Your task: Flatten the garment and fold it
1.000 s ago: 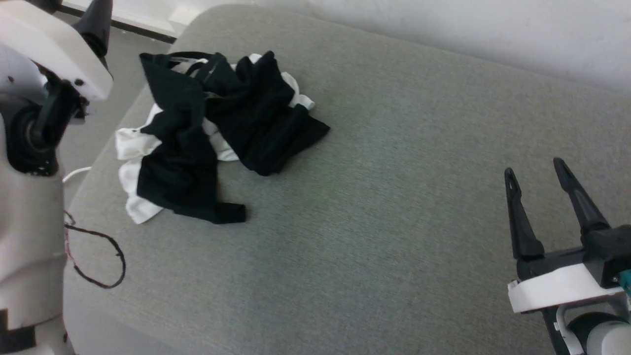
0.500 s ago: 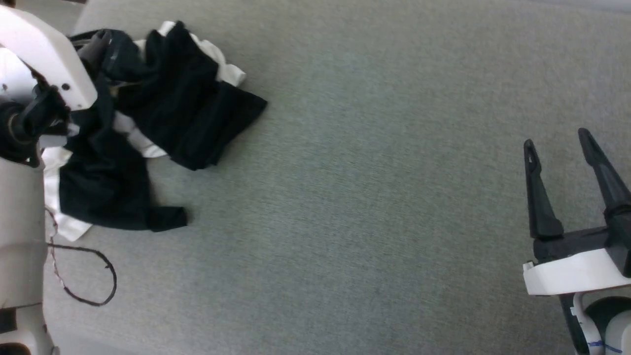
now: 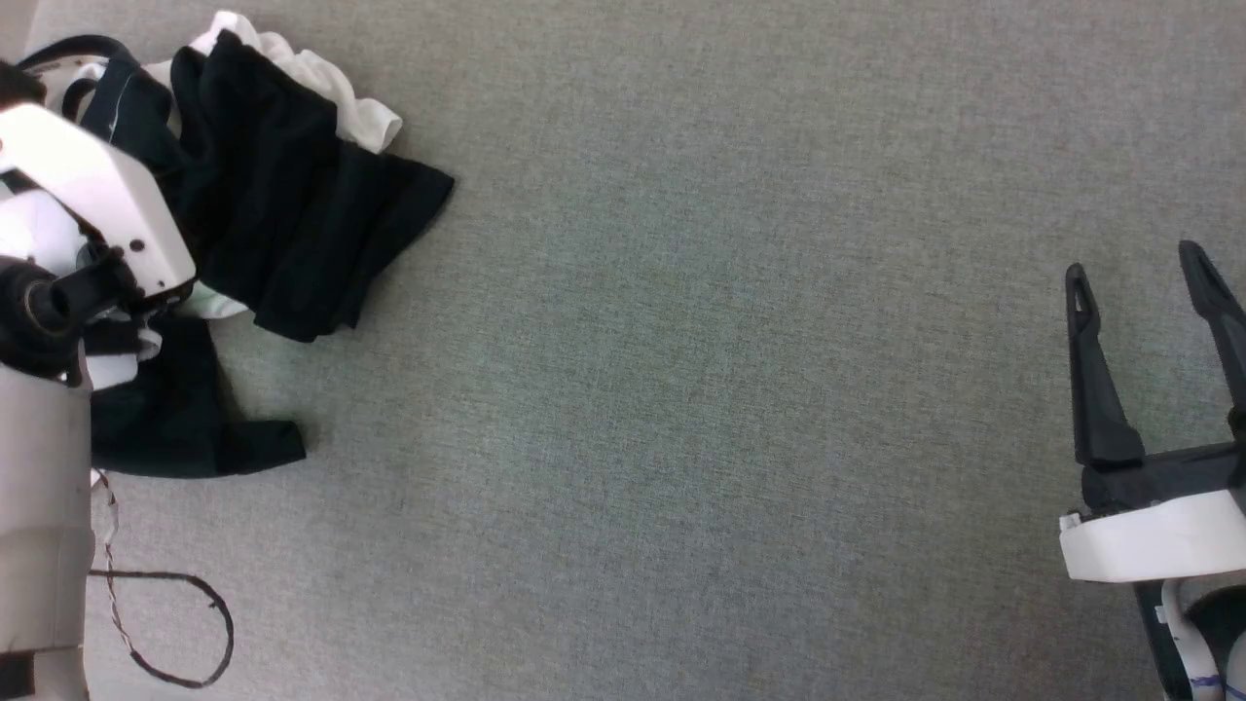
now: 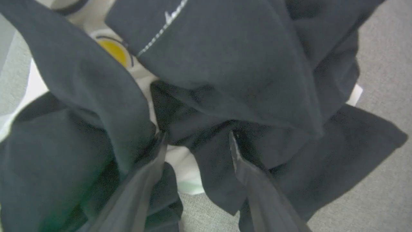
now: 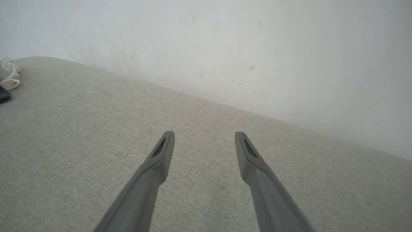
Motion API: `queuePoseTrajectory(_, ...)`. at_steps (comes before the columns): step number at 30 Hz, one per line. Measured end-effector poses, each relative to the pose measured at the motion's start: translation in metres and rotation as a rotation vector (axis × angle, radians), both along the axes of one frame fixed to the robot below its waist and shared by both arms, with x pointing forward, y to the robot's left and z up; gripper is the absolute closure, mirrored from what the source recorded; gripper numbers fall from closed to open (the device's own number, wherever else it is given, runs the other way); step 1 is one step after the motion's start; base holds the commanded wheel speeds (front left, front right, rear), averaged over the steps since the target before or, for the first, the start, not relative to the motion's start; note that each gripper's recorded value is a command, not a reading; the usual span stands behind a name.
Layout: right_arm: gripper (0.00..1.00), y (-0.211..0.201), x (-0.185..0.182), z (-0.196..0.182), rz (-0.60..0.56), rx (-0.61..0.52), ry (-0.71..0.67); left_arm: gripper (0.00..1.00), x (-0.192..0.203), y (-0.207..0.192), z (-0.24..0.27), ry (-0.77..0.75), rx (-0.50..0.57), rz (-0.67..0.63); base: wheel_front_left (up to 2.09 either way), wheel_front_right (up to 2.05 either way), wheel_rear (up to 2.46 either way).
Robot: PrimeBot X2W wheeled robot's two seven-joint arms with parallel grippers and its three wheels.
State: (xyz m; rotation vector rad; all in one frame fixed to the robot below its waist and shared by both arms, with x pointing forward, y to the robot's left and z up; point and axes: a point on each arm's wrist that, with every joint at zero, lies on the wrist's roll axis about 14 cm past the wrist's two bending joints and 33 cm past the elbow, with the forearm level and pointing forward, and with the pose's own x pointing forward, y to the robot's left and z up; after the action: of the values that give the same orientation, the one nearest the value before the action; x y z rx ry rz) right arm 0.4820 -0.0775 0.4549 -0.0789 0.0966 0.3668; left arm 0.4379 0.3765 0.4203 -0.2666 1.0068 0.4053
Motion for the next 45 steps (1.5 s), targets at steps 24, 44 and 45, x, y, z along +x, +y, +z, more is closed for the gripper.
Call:
queuePoseTrajectory(24, 0.00, -0.013, -0.001, 0.016, -0.030, -0.009, -0.029, 1.00, 0.006, 0.023, 0.017, -0.203, 0.113, 0.011, 0.00, 0.00, 0.00)
queuePoseTrajectory(44, 0.00, -0.005, -0.023, 0.066, -0.028, 0.106, -0.150, 1.00, 0.041, 0.007, 0.254, -0.871, 0.220, -0.098, 0.00, 0.00, 0.00)
queuePoseTrajectory(45, 0.00, -0.006, -0.025, 0.069, -0.030, 0.118, -0.155, 1.00, 0.041, 0.001, 0.271, -0.909, 0.226, -0.113, 0.00, 0.00, 0.00)
